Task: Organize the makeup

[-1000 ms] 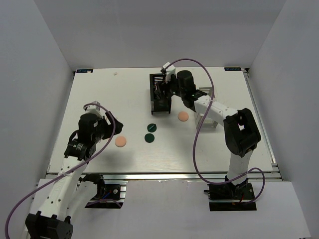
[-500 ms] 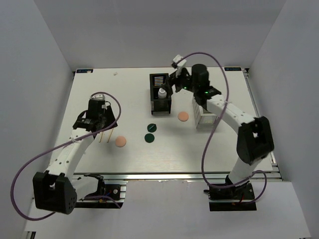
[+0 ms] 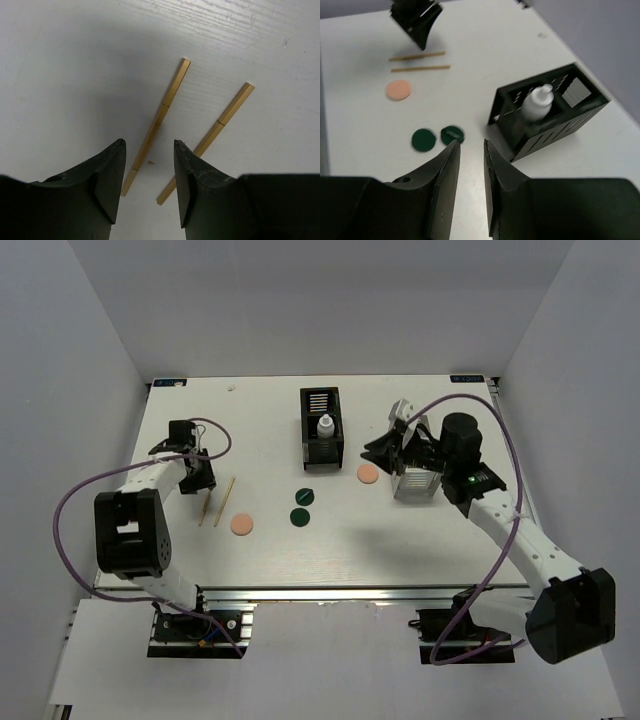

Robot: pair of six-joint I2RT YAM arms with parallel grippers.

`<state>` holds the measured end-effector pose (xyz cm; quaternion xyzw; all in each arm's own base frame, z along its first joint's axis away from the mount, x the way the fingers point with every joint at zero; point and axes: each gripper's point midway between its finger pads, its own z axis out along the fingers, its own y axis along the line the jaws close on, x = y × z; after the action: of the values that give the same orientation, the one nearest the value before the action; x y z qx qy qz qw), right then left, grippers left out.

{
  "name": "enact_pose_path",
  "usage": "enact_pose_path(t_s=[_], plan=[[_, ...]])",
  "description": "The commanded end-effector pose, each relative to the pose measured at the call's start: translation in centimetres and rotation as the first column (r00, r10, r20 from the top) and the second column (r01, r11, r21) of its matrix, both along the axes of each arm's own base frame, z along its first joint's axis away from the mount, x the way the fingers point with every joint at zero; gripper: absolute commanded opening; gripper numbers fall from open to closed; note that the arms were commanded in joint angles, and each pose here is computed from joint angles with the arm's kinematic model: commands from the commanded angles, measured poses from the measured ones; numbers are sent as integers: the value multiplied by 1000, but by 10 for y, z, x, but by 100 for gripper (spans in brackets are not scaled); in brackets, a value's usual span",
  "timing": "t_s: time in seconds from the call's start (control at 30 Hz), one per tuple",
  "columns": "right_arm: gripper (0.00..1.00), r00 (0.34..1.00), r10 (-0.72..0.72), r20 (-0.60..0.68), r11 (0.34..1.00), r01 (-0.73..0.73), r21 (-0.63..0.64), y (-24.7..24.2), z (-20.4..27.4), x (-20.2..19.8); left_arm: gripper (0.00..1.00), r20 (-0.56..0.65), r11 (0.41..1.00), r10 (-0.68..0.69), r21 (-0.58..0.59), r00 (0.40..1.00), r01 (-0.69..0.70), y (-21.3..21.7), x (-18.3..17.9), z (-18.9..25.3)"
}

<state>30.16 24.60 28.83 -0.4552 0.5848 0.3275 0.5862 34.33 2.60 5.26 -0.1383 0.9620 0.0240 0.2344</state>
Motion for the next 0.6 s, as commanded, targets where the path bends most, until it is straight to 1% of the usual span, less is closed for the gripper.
enact_pose_path(t_s=[0.0, 0.13, 0.27, 0.33, 0.37, 0.4, 0.5, 0.57], plan=[[32, 997, 49, -57, 999, -50, -19, -5, -17, -28, 54, 24, 995, -93, 32, 995, 93, 2, 19, 3], [32, 994, 26, -104, 999, -28, -21, -12, -32, -43, 54, -14, 992, -126, 3, 992, 126, -3, 19, -20], [33, 992, 20, -126, 999, -23, -26, -15, -38, -47, 51, -34, 992, -128, -5, 991, 128, -4, 19, -33], [33, 992, 17, -123, 999, -20, -26, -15, -36, -46, 45, -44, 993, -111, 20, 993, 112, 1, 19, -38], [33, 992, 18, -123, 999, -21, -24, -15, -35, -47, 40, -47, 994, -102, 34, 994, 104, 4, 19, -38], [33, 992, 16, -125, 1000, -20, -24, -15, -35, -46, 31, -54, 994, -85, 61, 995, 88, 10, 20, -39], [34, 992, 13, -126, 1000, -16, -23, -16, -33, -46, 22, -57, 992, -62, 105, 996, 67, 18, 18, -40], [34, 992, 8, -124, 1000, -11, -22, -16, -31, -44, 20, -50, 991, -61, 118, 997, 66, 20, 18, -39]])
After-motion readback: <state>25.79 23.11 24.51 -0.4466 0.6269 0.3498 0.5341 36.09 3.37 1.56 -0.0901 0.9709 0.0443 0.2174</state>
